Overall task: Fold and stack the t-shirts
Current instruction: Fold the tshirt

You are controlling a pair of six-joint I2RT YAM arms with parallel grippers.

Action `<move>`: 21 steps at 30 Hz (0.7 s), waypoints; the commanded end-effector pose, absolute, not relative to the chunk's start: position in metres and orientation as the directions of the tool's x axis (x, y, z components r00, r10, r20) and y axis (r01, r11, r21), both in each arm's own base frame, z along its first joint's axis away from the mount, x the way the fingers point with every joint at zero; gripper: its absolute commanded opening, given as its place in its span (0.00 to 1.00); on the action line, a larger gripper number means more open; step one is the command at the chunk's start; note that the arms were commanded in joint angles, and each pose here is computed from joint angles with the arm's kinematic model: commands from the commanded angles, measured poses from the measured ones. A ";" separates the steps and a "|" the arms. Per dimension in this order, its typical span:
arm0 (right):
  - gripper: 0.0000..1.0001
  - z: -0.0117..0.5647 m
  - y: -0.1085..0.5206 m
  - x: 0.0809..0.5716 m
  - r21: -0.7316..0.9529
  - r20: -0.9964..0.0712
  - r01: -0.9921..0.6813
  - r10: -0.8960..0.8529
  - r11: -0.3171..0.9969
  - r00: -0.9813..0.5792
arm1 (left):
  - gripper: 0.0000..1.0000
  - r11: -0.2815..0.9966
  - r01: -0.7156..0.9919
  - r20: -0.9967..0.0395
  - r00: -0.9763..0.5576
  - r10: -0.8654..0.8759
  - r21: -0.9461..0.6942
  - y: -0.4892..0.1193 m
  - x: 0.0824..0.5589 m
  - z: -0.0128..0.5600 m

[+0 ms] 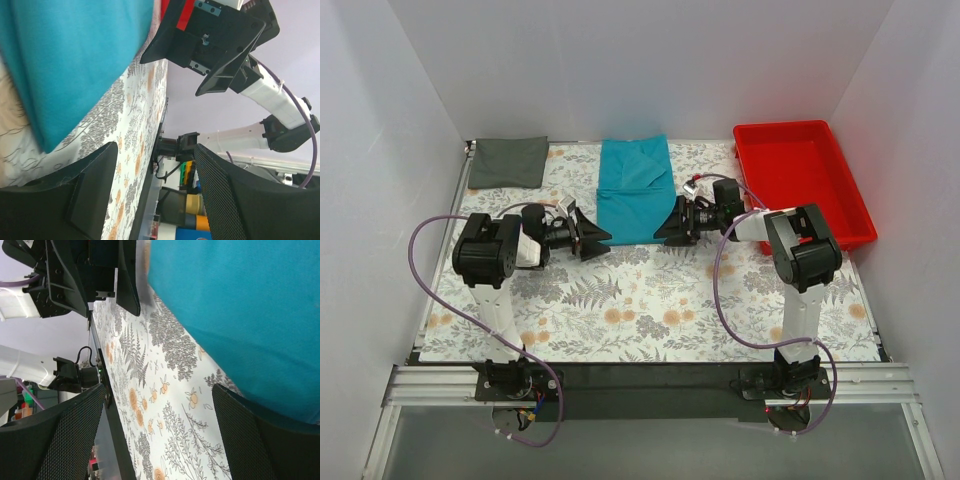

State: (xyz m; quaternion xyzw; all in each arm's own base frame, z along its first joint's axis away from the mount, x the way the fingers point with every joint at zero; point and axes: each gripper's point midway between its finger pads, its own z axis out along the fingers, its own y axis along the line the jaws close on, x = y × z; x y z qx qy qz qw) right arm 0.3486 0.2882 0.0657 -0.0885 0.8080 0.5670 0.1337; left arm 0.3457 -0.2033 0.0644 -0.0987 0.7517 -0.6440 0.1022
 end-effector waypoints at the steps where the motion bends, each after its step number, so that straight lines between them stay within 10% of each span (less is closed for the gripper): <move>1: 0.94 0.108 0.291 0.357 0.859 -0.438 -0.420 -0.007 0.291 -0.899 | 0.62 0.148 0.135 -0.169 -0.953 -0.251 -0.980 -0.204 0.357 0.103; 21: 0.95 0.033 0.265 0.374 0.851 -0.349 -0.300 0.037 0.430 -0.936 | 0.62 0.350 -0.074 -0.069 -0.923 -0.379 -0.934 -0.190 0.399 0.029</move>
